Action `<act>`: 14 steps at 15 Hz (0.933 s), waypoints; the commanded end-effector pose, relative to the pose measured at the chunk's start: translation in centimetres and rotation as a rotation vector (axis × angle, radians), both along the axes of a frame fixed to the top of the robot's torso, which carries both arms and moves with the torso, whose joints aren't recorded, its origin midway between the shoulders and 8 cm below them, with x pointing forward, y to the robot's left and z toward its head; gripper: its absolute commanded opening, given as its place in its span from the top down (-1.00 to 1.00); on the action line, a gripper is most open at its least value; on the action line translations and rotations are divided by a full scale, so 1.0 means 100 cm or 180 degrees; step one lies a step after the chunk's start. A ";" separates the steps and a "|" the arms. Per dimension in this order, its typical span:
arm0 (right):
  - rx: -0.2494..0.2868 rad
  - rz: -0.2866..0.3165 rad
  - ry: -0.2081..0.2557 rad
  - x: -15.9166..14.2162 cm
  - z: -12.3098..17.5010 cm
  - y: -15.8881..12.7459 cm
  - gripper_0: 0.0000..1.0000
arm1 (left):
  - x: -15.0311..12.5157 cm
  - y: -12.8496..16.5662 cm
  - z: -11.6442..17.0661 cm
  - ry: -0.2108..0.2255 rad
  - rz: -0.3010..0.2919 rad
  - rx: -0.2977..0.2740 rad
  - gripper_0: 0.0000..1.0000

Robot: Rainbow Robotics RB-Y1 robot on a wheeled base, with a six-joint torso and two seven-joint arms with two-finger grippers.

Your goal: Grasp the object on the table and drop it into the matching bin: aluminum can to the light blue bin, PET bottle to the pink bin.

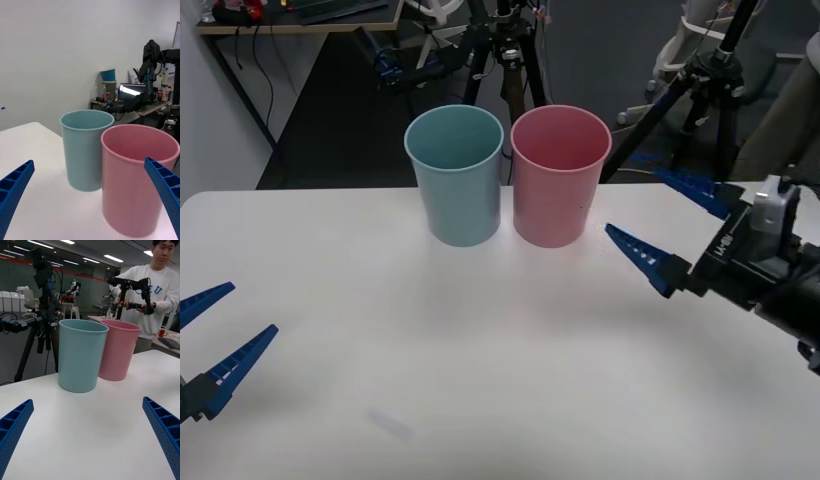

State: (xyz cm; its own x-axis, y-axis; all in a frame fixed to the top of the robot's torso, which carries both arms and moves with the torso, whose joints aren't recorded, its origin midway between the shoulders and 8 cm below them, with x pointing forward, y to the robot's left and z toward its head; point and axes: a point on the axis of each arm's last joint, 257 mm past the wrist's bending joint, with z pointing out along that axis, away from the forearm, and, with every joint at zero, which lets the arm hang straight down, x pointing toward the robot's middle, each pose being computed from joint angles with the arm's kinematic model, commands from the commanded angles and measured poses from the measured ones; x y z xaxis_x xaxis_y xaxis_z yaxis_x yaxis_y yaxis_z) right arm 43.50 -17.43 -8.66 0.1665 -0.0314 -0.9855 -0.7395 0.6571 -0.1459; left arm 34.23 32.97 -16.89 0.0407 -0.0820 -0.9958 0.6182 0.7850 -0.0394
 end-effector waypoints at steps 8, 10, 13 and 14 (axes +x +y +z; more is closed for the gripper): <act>-0.0210 -0.0139 0.0518 -0.089 -0.054 -0.113 -1.00 | 0.000 0.000 0.000 0.0000 0.0000 0.0000 -1.00; -0.0132 -0.0071 0.0633 -0.100 -0.066 -0.123 -1.00 | 0.000 0.000 0.000 0.0000 0.0000 0.0000 -1.00; -0.0088 -0.0156 0.0713 -0.115 -0.073 -0.145 -1.00 | 0.000 0.000 0.000 0.0000 0.0000 0.0000 -1.00; -0.0103 -0.0210 0.0745 -0.121 -0.075 -0.153 -1.00 | 0.000 0.000 0.000 0.0000 0.0000 0.0000 -1.00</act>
